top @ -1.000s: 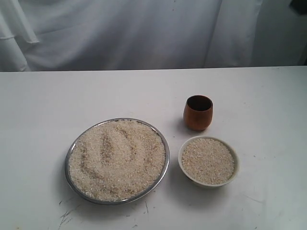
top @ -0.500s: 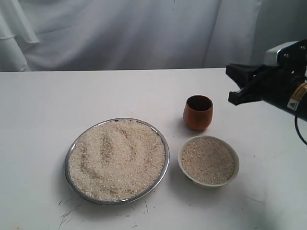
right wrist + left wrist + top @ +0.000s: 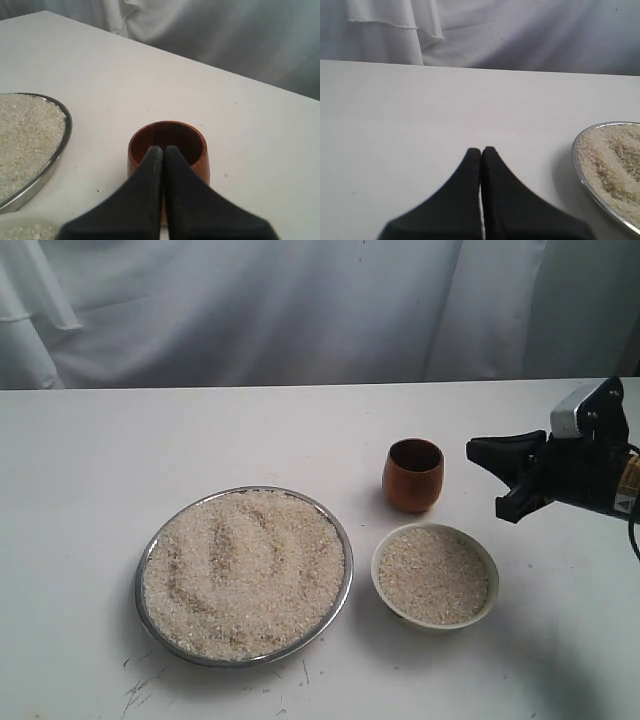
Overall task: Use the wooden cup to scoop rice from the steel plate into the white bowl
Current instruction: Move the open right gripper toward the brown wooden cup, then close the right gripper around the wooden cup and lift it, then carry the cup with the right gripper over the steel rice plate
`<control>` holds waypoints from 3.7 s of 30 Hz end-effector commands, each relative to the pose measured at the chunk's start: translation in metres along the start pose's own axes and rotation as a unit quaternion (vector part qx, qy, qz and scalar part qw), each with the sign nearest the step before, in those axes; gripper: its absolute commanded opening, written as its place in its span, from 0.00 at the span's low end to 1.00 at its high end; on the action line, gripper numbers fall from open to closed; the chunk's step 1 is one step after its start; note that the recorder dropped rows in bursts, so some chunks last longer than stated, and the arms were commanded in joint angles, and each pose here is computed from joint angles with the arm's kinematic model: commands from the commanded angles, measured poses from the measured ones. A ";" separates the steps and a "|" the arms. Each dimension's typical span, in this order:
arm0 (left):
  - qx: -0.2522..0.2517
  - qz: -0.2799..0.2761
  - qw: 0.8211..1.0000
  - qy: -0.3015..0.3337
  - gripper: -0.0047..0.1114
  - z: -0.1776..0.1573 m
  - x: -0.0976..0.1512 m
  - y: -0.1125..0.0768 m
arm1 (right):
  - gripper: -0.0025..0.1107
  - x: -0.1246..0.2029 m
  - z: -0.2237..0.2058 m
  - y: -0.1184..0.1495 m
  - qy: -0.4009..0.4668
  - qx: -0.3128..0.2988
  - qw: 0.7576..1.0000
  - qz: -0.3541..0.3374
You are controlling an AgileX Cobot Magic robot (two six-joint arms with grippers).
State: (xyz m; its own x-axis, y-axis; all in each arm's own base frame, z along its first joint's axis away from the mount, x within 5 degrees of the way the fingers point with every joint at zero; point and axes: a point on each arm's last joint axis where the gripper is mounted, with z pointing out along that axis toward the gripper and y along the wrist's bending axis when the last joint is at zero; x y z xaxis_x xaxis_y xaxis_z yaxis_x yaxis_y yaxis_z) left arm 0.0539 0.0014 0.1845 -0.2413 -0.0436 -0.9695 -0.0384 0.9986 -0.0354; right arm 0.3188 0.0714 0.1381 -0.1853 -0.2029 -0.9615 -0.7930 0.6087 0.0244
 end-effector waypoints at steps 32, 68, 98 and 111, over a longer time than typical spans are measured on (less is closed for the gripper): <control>0.001 0.001 1.000 -0.007 0.04 0.000 0.000 0.000 | 0.95 0.024 0.029 -0.102 0.052 -0.184 0.980 -0.061; 0.001 0.001 1.000 -0.007 0.04 0.000 0.000 0.000 | 0.95 0.055 0.115 -0.054 -0.011 -0.217 0.975 -0.053; 0.001 0.001 1.000 -0.007 0.04 0.000 0.000 0.000 | 0.30 0.063 0.121 -0.055 -0.025 -0.193 0.981 -0.018; 0.001 0.001 1.000 -0.007 0.04 0.000 0.000 0.000 | 0.02 -0.063 0.106 -0.057 -0.003 -0.067 0.995 -0.077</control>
State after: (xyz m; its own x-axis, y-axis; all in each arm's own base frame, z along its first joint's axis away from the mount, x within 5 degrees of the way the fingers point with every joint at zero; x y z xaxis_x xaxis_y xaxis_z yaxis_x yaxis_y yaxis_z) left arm 0.0539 0.0014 0.1845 -0.2413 -0.0436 -0.9695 -0.0384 0.9986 -0.0354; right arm 0.4416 0.1225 0.1395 -0.0853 -0.2498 -0.9645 -0.8825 0.4684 -0.0433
